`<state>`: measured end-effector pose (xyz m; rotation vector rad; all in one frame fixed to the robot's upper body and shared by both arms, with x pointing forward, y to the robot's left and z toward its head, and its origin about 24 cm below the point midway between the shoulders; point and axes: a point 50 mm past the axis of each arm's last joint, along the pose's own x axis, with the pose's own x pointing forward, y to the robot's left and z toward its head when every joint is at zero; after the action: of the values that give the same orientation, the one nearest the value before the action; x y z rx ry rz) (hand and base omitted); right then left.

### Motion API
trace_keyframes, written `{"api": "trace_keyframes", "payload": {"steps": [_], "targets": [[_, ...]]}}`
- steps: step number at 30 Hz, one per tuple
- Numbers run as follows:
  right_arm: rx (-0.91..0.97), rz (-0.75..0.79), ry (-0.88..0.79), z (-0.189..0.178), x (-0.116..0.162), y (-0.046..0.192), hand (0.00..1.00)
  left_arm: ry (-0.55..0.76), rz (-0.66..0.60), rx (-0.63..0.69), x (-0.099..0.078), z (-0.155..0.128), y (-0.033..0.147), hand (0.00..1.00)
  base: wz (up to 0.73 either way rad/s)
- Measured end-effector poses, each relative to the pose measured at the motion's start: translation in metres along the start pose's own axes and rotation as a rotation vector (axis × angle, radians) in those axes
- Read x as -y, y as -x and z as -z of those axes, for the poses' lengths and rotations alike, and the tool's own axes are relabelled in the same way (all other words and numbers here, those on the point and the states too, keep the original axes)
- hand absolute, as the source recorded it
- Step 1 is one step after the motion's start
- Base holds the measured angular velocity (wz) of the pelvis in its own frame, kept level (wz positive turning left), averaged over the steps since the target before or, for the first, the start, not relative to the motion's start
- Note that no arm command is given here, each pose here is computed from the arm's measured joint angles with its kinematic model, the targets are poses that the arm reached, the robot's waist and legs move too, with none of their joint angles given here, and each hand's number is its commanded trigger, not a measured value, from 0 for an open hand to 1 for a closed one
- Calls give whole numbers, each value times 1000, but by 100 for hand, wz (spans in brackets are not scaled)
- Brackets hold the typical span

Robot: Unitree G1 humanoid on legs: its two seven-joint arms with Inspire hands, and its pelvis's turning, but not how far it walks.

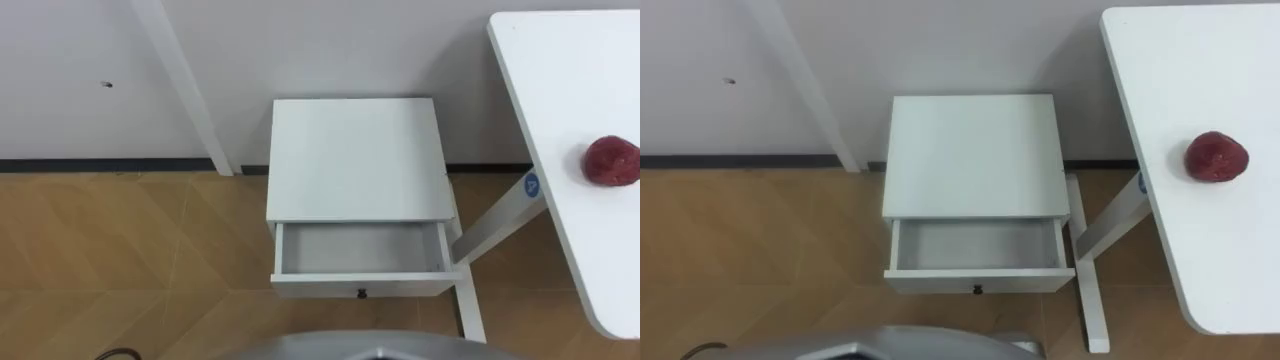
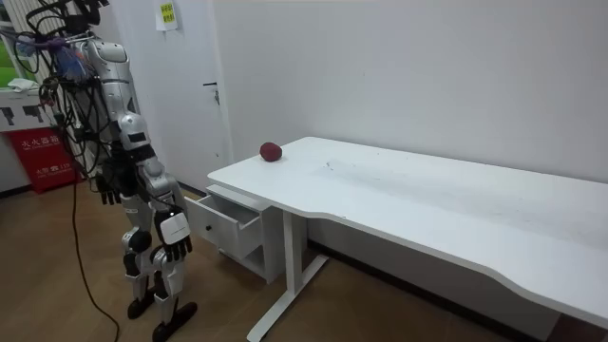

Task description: Put apple and close drawer

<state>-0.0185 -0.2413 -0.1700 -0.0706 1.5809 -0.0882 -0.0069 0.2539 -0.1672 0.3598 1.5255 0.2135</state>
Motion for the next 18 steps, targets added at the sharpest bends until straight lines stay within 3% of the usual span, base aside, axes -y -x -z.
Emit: {"api": "trace_keyframes", "payload": {"steps": [12,18], "targets": [[13,16,15,-2,1,0,0,2,6,-1,1,0,0,0,-1],[31,48,-152,0,5,1,0,43,-7,-5,-2,1,0,0,-4]]}}
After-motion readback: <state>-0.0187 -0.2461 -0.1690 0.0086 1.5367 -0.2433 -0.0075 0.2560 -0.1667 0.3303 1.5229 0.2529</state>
